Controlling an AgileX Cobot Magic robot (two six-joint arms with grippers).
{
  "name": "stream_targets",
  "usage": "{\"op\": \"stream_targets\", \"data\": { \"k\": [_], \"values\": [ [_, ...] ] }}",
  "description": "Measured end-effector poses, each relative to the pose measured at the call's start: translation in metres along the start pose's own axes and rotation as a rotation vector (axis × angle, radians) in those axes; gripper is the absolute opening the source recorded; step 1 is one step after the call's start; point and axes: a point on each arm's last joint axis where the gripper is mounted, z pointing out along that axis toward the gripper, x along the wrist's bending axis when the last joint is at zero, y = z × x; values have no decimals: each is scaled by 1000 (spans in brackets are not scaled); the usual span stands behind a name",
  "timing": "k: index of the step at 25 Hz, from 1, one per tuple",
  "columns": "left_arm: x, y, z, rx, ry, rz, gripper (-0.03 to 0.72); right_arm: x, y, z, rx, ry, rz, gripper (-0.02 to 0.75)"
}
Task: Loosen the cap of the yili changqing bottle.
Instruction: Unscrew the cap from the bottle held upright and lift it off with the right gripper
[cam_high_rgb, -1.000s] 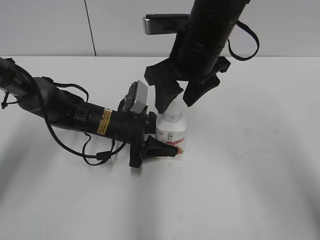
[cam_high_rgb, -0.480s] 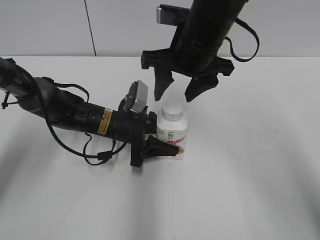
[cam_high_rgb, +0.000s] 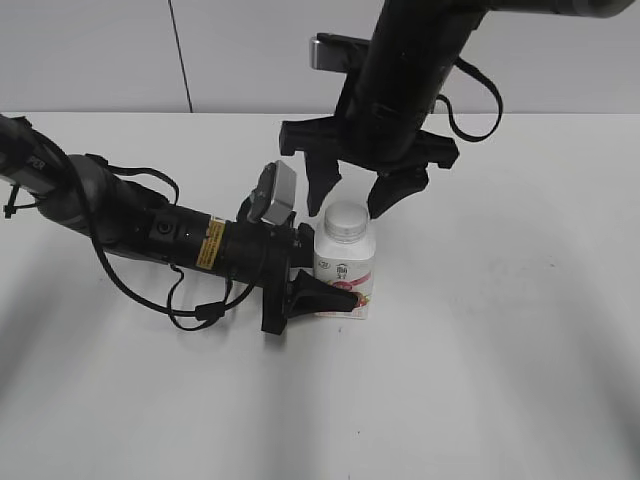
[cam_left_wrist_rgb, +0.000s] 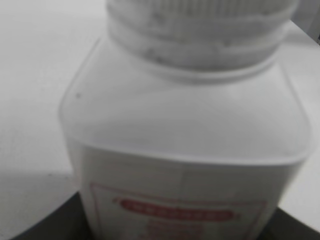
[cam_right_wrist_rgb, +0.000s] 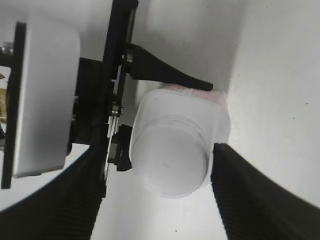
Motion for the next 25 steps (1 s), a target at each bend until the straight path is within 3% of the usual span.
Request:
{"op": "stream_targets", "data": {
  "k": [25],
  "values": [
    [0,0,0,-1,0,0,386,-2,0,3,4,-20,-3,525]
  ]
}}
